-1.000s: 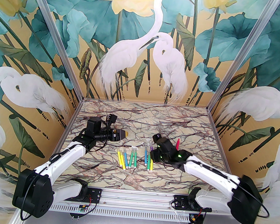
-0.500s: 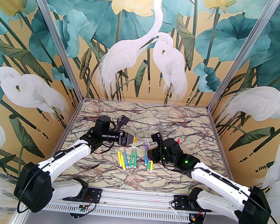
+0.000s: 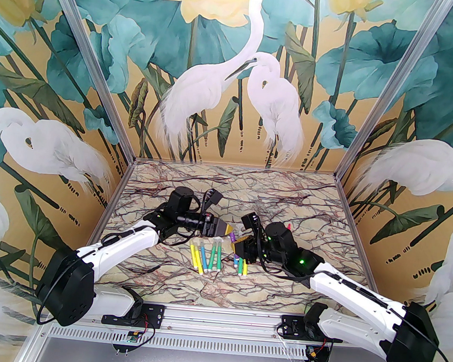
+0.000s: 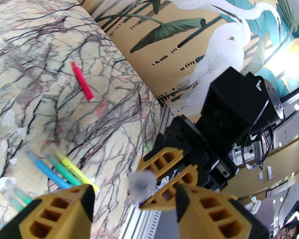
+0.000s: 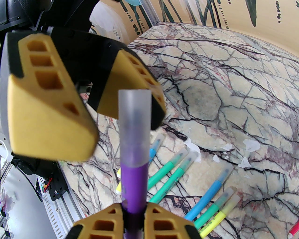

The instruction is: Open the pen caps

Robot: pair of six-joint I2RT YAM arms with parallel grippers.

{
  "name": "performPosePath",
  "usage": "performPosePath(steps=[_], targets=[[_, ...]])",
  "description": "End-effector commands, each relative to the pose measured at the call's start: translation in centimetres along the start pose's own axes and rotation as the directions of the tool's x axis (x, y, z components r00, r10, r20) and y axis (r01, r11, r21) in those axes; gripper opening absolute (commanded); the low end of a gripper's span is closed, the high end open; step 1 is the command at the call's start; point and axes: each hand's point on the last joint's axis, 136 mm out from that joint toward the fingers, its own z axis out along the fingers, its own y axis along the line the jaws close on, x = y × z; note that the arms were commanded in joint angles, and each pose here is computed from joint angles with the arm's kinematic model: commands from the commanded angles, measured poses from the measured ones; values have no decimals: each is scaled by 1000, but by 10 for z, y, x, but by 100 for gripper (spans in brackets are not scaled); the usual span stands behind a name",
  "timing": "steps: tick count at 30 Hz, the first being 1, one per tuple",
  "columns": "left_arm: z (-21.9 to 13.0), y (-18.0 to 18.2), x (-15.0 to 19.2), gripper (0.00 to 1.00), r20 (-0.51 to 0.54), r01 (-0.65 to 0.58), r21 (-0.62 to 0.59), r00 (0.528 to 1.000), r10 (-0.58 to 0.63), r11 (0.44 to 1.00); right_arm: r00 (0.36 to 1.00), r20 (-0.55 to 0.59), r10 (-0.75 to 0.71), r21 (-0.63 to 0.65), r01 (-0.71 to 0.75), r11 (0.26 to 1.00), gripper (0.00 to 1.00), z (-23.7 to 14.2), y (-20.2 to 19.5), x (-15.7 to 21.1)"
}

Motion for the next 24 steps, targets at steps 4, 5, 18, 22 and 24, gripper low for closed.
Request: performPosePath(steps=[4, 5, 18, 22, 24], targets=[[3, -6, -13, 54, 27, -42, 11, 999, 42, 999, 1000, 12, -13, -42, 14, 999, 11, 4, 8, -8], [4, -6, -13, 53, 28, -41, 12, 999, 41, 999, 1000, 12, -13, -44, 13, 999, 11, 4, 8, -8], [6, -5, -9, 30, 18, -26, 22, 1000, 26, 999, 1000, 16, -11, -39, 12, 999, 10, 3, 7, -9], [6, -6, -9, 18, 17, -23, 23, 1000, 22, 999, 1000, 24, -9, -39, 10, 999, 11, 2, 7, -10], [5, -7, -9, 14, 17, -22, 25, 1000, 22, 999, 1000, 28, -10, -33, 11, 999, 12, 2, 7, -10]])
